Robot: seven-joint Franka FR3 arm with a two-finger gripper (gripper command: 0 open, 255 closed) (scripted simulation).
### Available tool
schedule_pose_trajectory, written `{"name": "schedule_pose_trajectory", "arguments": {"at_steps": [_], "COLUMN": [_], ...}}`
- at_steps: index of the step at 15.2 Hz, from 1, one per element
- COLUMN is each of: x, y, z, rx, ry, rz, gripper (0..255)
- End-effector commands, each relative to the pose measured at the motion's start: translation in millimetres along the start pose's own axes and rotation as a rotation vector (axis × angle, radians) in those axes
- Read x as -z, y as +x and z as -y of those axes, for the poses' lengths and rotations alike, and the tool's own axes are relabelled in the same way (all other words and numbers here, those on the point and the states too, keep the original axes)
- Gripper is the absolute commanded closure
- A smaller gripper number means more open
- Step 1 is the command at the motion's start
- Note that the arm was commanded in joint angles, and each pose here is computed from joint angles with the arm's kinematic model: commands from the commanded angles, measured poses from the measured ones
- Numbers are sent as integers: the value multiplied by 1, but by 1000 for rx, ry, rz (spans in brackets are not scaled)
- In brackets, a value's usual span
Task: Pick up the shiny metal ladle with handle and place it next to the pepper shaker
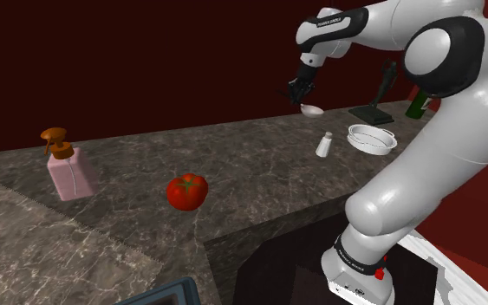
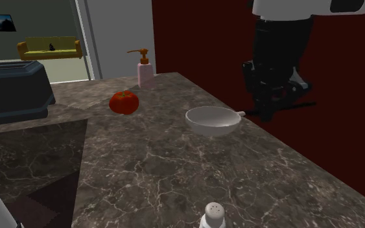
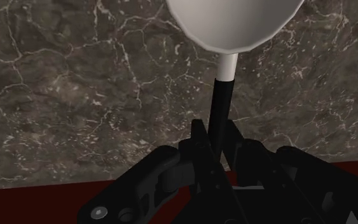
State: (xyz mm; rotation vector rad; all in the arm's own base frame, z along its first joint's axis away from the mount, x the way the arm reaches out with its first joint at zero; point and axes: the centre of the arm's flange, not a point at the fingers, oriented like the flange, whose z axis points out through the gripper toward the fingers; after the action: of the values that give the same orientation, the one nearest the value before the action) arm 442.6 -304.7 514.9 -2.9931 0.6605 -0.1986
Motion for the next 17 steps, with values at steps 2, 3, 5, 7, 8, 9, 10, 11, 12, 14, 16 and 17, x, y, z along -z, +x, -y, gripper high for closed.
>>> {"name": "schedule_pose_trajectory", "arguments": {"at_steps": [2, 3, 5, 7, 8, 9, 10, 11, 12, 14, 16, 17], "x": [2, 4, 6, -4, -9, -15, -20, -25, -30, -41, -51, -56], "y": [1, 2, 2, 1, 0, 0, -1, -1, -2, -3, -4, -5], "z": [-41, -54, -80, -82, -82, -83, -83, -84, -84, -85, -86, -87], "rx": [1, 1, 1, 1, 1, 1, 1, 1, 1, 1, 1, 1], "ry": [0, 0, 0, 0, 0, 0, 0, 0, 0, 0, 0, 0], "rz": [0, 0, 0, 0, 0, 0, 0, 0, 0, 0, 0, 0], "gripper": [255, 255, 255, 255, 255, 255, 255, 255, 255, 255, 255, 255]}}
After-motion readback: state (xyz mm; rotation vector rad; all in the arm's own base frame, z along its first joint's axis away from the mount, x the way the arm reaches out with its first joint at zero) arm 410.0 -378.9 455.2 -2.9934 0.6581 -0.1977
